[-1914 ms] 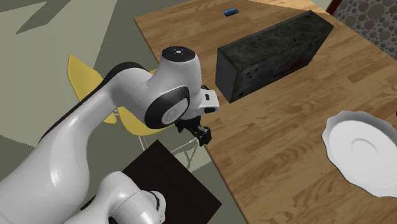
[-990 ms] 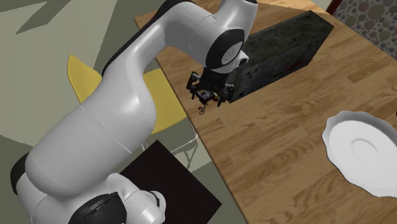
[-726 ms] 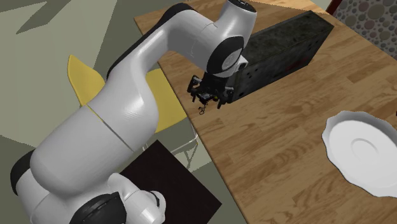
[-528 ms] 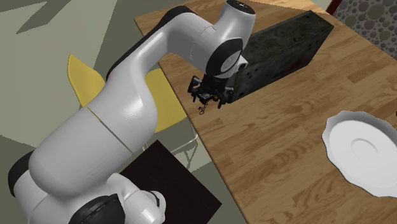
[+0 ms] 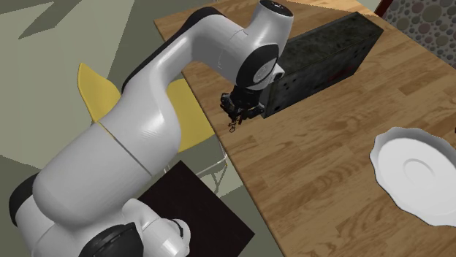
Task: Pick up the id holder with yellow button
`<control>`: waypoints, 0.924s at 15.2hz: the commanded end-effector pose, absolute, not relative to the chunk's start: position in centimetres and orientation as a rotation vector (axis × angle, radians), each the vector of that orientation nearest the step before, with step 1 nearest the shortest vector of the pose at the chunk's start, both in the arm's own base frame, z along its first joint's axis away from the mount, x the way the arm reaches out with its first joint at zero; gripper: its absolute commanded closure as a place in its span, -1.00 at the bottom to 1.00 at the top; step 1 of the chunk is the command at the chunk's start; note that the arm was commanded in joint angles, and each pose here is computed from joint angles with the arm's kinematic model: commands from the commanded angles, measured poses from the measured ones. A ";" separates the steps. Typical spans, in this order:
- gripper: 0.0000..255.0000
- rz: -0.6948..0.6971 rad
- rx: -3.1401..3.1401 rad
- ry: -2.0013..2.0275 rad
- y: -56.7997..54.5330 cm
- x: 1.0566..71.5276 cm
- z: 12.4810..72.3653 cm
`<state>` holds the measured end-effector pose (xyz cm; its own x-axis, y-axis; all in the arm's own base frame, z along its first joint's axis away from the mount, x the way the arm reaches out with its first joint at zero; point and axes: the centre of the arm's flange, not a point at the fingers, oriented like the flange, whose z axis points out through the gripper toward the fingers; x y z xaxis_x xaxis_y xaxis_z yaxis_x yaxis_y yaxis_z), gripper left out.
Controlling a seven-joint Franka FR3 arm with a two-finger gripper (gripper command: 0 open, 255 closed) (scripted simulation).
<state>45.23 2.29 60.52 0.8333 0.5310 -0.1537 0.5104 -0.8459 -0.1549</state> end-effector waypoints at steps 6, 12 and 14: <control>1.00 0.327 -2.894 -0.830 2.3 45.2 61.1; 1.00 0.327 -2.894 -0.830 2.3 45.3 64.3; 1.00 0.327 -2.894 -0.830 2.3 45.3 65.3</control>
<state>45.31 2.25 64.83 0.8273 0.5341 -0.1741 0.5097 -0.8440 -0.1670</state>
